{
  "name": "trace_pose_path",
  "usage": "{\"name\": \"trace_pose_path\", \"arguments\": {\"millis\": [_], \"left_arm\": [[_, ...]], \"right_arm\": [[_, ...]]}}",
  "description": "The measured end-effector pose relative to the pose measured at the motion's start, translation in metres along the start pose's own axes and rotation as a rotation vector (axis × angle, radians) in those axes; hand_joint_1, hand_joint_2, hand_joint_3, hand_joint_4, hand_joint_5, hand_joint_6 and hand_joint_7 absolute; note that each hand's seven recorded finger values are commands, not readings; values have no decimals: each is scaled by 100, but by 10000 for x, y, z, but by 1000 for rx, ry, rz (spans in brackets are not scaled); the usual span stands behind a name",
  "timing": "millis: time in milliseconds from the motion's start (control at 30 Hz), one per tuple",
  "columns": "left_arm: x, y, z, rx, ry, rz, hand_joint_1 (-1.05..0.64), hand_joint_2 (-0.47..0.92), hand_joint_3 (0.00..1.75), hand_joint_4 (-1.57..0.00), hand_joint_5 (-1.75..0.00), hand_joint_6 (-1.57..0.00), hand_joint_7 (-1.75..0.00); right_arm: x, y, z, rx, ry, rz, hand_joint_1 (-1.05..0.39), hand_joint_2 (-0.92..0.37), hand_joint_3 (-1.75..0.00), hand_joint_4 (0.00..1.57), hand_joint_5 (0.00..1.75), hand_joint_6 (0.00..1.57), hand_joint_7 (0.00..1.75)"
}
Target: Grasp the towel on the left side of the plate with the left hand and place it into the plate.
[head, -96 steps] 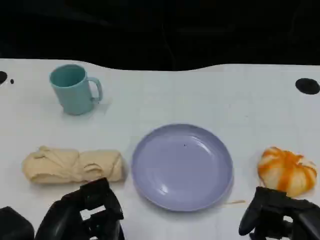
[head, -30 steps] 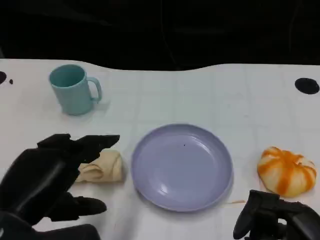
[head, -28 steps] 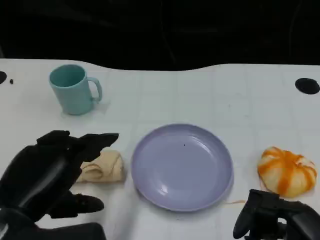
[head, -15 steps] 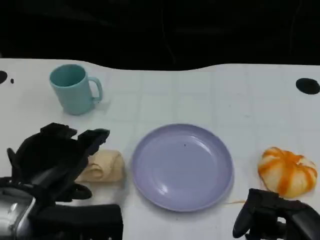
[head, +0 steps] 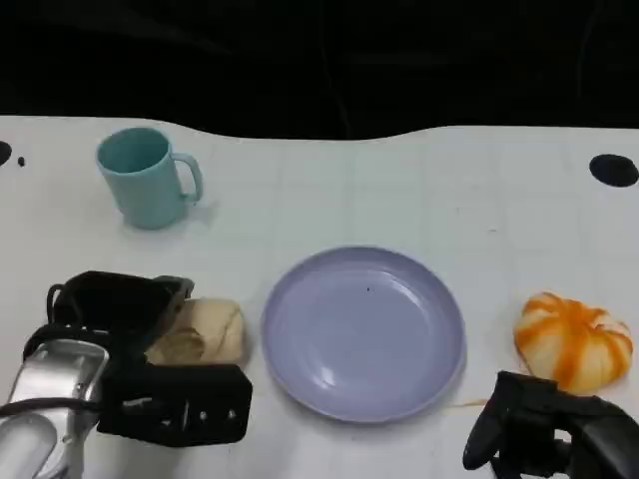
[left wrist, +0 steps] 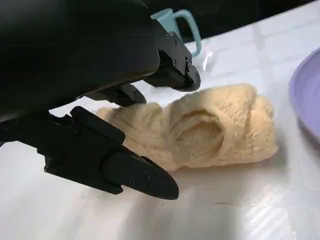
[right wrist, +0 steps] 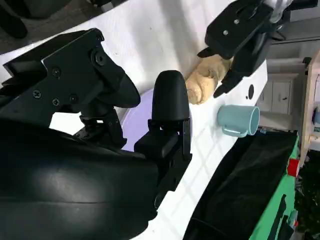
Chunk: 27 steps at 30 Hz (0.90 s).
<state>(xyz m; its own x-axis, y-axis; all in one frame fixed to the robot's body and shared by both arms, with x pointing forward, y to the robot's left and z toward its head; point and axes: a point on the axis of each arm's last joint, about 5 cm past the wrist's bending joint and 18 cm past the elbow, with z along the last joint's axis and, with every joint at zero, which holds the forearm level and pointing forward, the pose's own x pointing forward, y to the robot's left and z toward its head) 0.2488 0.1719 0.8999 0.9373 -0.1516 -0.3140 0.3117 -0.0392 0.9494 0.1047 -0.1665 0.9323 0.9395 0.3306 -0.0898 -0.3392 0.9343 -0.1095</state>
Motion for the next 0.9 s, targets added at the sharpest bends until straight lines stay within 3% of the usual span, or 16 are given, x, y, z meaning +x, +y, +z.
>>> {"name": "trace_pose_path", "arguments": {"millis": [133,200,267,300,333,367,400,467,567,633,767,900], "left_arm": [[129,-78,6,-5,9,-21,-46,92,6,-57,-7,-41,-2],[174,-95,-5,-20,6,-20,-38,92,10,-72,-14,-49,-5],[203,-121,-17,-52,2,-7,-30,92,13,-73,-65,-71,-4],[212,-146,-23,-73,-4,8,-26,92,18,-78,-77,-91,-8],[220,-176,-32,-95,-12,29,-25,92,20,-81,-80,-99,-9],[223,-208,-45,-115,-19,51,-28,92,21,-76,-116,-103,-28],[226,-236,-59,-128,-26,72,-27,92,20,-75,-151,-86,-85],[226,-288,-78,-129,-39,112,-25,92,23,-78,-170,-74,-126],[223,-330,-101,-141,-46,146,-22,92,21,-80,-174,-61,-156],[220,-336,-107,-149,-45,161,-22,92,19,-81,-174,-57,-166],[192,-354,-139,-159,-52,219,-23,91,16,-82,-175,-52,-173],[157,-302,-147,-227,-56,314,-18,91,23,-86,-175,-59,-175]], "right_arm": [[2,0,3,4,2,3,5,-59,-120,74,175,59,152],[1,1,3,4,3,3,5,-59,-119,73,175,59,152],[1,2,5,4,3,4,3,-59,-117,73,175,58,152],[1,4,7,3,2,4,3,-59,-117,73,175,58,152],[1,6,10,1,1,4,3,-59,-116,73,175,58,152],[2,9,12,1,0,5,2,-59,-116,73,175,58,152],[3,11,12,1,0,5,1,-59,-115,73,175,58,152],[4,17,13,4,7,5,1,-60,-114,73,175,58,152],[8,31,13,10,12,8,1,-60,-114,73,175,58,152],[10,42,18,13,13,11,2,-60,-114,72,175,58,152],[14,63,38,18,5,12,1,-59,-114,72,175,58,152],[17,72,45,23,14,6,0,-59,-114,71,175,58,152]]}}
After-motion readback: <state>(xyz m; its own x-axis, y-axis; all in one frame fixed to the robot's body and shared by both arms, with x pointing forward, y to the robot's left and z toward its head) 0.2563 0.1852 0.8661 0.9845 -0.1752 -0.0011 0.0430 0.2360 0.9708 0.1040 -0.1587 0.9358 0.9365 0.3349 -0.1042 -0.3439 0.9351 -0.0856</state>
